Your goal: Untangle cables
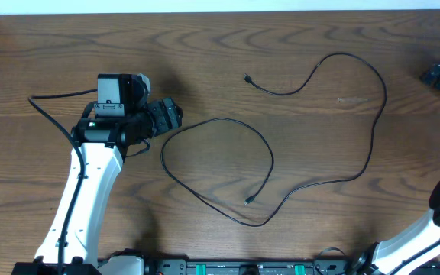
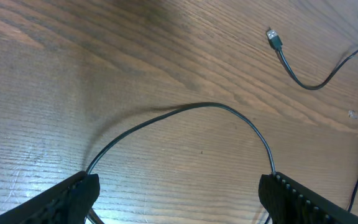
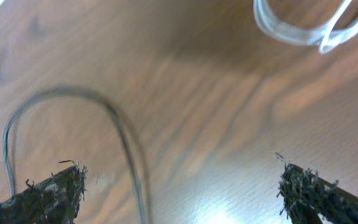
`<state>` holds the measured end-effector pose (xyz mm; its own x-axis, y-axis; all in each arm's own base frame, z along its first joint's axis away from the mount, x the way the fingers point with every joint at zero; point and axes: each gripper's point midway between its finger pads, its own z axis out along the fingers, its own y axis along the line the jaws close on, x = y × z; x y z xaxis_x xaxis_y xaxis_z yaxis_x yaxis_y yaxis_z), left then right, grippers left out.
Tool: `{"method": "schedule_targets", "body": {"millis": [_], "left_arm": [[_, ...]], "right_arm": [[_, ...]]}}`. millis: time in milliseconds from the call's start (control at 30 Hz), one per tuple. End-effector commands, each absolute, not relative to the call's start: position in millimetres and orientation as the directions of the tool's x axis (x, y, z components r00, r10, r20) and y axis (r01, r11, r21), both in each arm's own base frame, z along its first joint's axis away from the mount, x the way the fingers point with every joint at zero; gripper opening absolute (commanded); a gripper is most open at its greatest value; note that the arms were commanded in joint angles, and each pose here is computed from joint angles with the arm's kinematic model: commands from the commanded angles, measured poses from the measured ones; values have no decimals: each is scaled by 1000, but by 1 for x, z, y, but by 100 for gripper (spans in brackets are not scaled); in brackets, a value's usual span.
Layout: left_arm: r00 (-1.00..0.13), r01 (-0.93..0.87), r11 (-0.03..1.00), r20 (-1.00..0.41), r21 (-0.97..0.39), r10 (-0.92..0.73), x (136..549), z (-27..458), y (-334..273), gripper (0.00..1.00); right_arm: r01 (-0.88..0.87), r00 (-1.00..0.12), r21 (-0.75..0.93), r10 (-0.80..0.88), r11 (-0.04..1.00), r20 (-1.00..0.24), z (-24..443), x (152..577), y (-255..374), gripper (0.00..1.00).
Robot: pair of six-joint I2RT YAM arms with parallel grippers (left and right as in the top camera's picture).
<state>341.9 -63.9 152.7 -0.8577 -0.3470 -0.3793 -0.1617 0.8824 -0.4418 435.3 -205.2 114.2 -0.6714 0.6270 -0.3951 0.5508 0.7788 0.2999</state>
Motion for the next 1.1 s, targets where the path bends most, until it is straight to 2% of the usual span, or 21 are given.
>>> {"method": "schedule_targets", "body": {"millis": [0, 433, 533, 633, 767, 933, 1067], "left_arm": [[-848, -155, 888, -402, -433, -345, 346, 160, -62, 87], [-848, -155, 888, -402, -433, -345, 346, 160, -62, 87], [-848, -155, 888, -402, -433, -345, 346, 160, -62, 87], [-848, -155, 888, -402, -433, -345, 346, 160, -62, 87], [-848, -155, 888, -402, -433, -345, 346, 160, -62, 87], [-848, -155, 888, -402, -433, -345, 346, 160, -62, 87], [-848, -155, 888, -402, -433, -345, 346, 160, -62, 87]], "right_arm": [[540, -719, 309, 620, 783, -314, 108, 432, -170, 99], [429, -836, 272, 493, 861, -241, 90, 435, -92, 99], [358, -880, 272, 420, 893, -222, 82, 433, -66, 99], [193, -940, 280, 259, 940, -223, 75, 430, -28, 99], [-42, -965, 268, 30, 963, -261, 75, 430, 13, 99], [-339, -913, 214, -265, 916, -311, 75, 426, 68, 99], [-555, -810, 175, -481, 813, -335, 75, 415, 116, 99]]}}
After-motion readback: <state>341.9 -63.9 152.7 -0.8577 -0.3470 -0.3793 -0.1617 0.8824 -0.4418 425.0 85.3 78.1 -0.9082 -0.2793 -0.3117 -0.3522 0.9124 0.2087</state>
